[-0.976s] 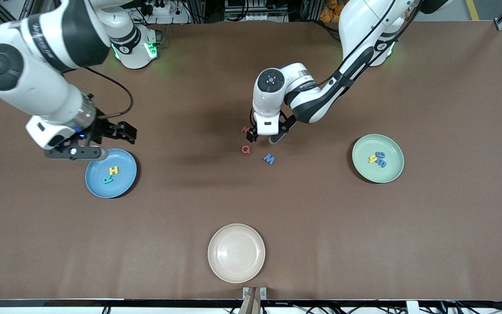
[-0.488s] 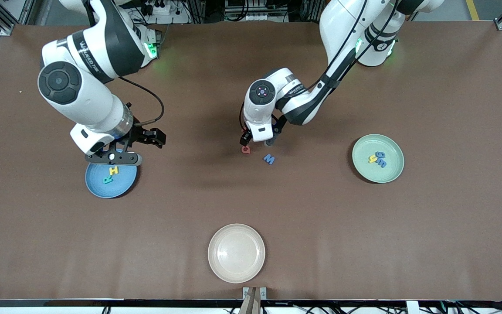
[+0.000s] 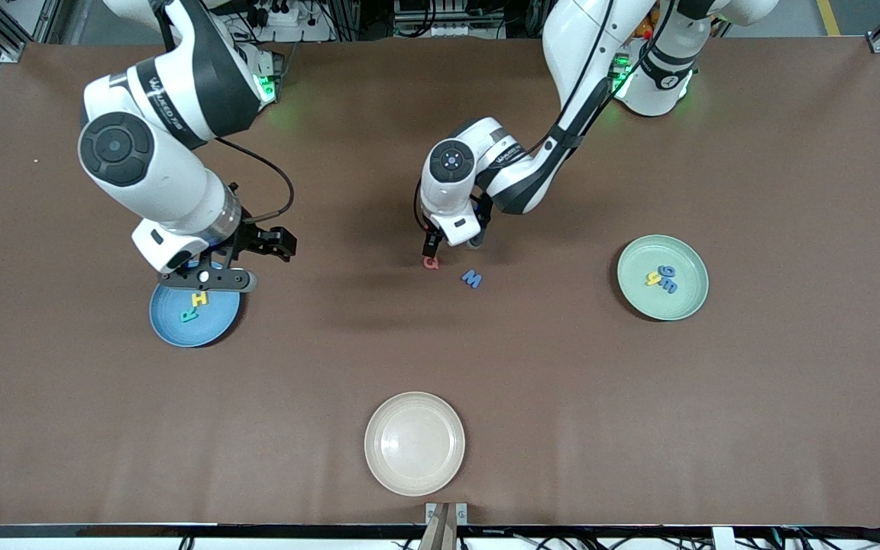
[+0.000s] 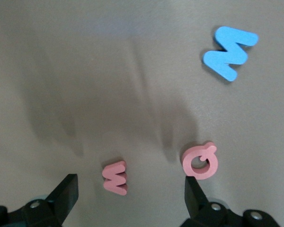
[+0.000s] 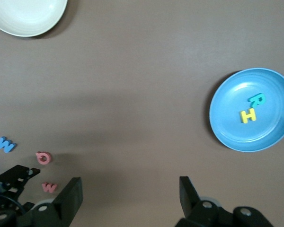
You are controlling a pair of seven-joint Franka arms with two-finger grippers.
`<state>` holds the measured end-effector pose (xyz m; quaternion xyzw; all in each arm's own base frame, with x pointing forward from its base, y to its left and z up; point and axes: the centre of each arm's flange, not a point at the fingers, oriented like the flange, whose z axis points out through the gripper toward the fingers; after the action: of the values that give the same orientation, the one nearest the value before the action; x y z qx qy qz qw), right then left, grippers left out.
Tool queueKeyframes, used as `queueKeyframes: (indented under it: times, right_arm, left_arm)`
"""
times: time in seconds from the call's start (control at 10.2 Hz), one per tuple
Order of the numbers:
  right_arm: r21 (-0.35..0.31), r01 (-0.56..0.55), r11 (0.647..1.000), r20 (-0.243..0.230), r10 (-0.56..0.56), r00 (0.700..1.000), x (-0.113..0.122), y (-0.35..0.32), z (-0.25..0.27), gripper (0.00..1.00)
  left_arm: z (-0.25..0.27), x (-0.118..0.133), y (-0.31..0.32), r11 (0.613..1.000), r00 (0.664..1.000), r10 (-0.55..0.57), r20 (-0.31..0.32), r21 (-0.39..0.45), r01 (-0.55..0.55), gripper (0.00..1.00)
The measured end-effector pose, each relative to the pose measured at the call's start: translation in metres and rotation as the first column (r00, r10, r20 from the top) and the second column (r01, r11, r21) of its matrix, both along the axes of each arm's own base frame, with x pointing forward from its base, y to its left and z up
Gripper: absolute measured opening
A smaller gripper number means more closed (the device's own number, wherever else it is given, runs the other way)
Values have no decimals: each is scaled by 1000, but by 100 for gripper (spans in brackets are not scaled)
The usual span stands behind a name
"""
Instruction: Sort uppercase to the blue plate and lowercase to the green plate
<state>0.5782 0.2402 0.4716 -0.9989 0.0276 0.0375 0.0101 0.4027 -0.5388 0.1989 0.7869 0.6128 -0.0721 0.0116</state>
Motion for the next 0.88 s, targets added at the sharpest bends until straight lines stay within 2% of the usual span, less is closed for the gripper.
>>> queueKeyframes:
  times: [0.29,0.59,0.88]
  right_arm:
    - [13,3,1000,25,-3,1000,0,24,-12,89]
    - [16,0,1000,30,0,1000,1,29,-16,88]
    - [17,1,1000,31,-1,1000,1,29,-17,88]
  left_arm:
    - [-10,-12,-8,999,999,35,18,18,-36,99]
    - [-21,-30,-19,999,1000,20,23,39,-20,98]
    - [-25,-44,-26,999,1000,9,22,48,-10,92]
